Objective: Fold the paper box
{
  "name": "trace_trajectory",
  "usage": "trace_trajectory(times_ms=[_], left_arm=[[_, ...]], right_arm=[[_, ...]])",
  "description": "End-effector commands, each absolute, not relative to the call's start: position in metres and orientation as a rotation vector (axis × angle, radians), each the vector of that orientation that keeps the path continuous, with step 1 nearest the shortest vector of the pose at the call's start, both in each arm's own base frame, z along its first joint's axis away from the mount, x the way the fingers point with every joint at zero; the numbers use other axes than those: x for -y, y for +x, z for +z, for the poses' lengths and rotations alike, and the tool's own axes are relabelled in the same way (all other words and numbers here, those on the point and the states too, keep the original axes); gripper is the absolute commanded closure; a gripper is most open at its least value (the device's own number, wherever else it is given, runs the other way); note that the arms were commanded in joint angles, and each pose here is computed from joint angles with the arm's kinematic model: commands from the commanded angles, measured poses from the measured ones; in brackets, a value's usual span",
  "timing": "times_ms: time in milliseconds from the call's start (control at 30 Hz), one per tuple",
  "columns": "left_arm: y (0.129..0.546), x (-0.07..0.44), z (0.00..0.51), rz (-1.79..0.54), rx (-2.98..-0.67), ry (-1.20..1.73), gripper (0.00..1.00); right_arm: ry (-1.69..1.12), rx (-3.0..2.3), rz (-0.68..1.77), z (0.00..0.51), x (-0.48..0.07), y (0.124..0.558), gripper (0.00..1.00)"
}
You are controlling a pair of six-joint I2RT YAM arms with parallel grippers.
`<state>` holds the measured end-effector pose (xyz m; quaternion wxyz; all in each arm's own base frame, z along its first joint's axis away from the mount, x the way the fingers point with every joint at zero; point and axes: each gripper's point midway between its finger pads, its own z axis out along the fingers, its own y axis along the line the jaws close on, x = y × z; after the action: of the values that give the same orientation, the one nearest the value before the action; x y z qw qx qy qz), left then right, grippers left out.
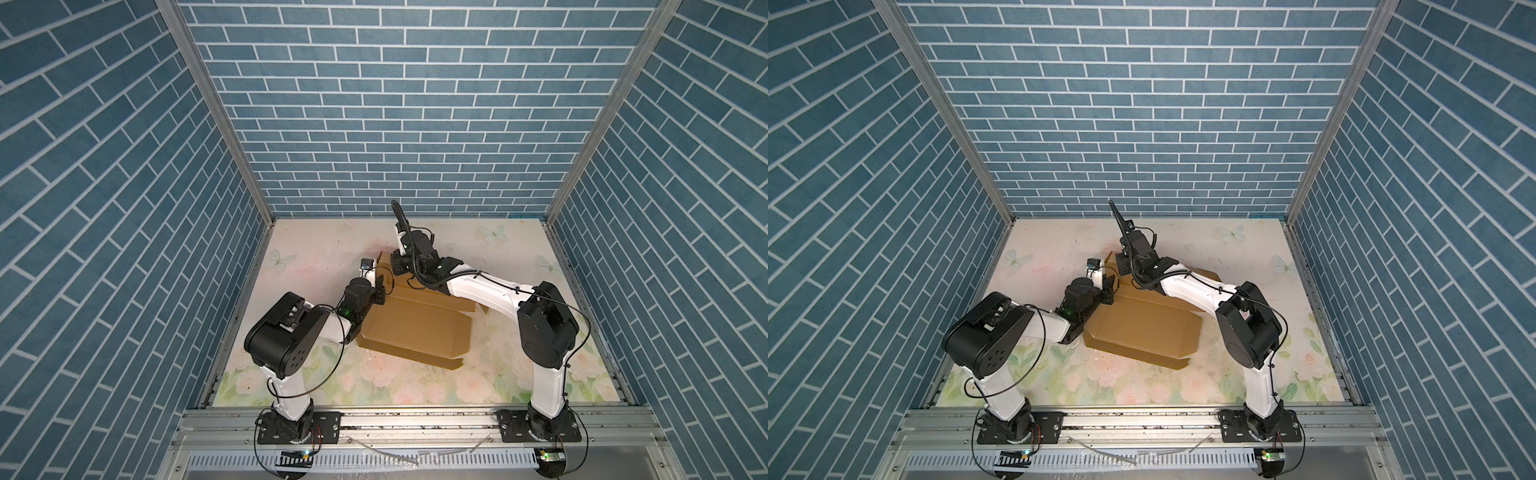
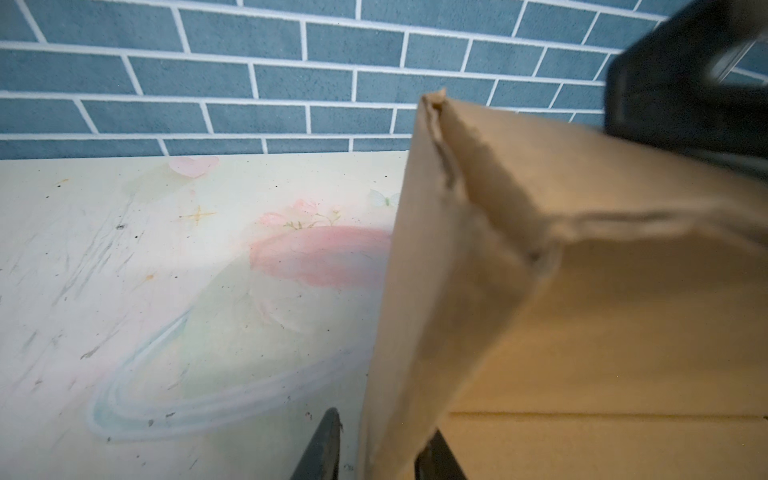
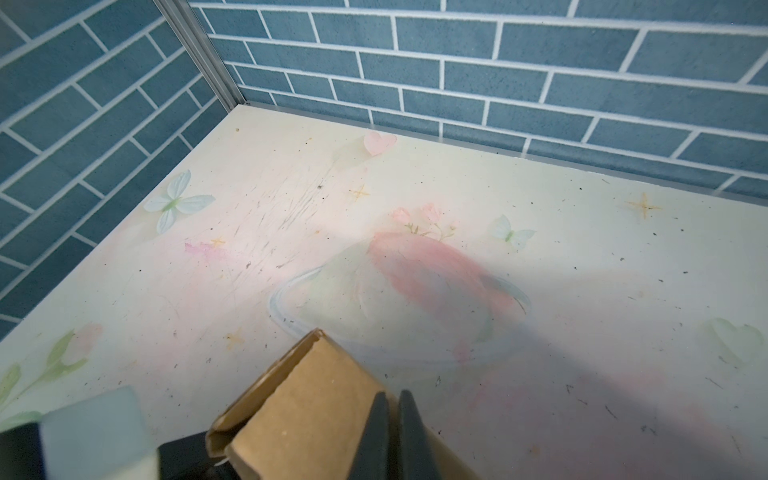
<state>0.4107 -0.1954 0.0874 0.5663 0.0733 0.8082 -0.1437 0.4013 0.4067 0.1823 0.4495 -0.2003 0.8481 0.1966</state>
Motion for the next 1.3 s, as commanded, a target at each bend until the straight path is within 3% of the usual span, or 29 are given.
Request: trace_trajectory(times_ms=[0, 433, 700, 900, 1200, 1267], left_arm=[[0.417, 0.197, 0.093, -0.352, -1.886, 0.148, 0.69], [0.429, 0.2, 0.11, -0.354, -1.893, 0.11, 0.69], [0.438, 0.199, 0.113, -0.342, -1.905, 0.082, 0.83], [0.44, 0.201, 0.113, -0.337, -1.915, 0.087, 1.0], [0.437, 0.2, 0.117, -0.327, -1.914, 0.112, 1.0], [0.437, 0.2, 0.118, -0.327, -1.912, 0.112, 0.94]], right_arm=[[-0.54, -2.223, 0.445, 0.146, -0.397, 0.384, 0.91], [-0.544, -2.223, 0.463, 0.146, -0.399, 0.38, 0.92], [-0.541, -2.224, 0.479, 0.145, -0.401, 0.378, 0.92], [-0.539, -2.224, 0.493, 0.146, -0.402, 0.376, 0.92], [-0.534, -2.211, 0.51, 0.152, -0.403, 0.375, 0.89], [-0.532, -2.205, 0.512, 0.154, -0.403, 0.375, 0.88]])
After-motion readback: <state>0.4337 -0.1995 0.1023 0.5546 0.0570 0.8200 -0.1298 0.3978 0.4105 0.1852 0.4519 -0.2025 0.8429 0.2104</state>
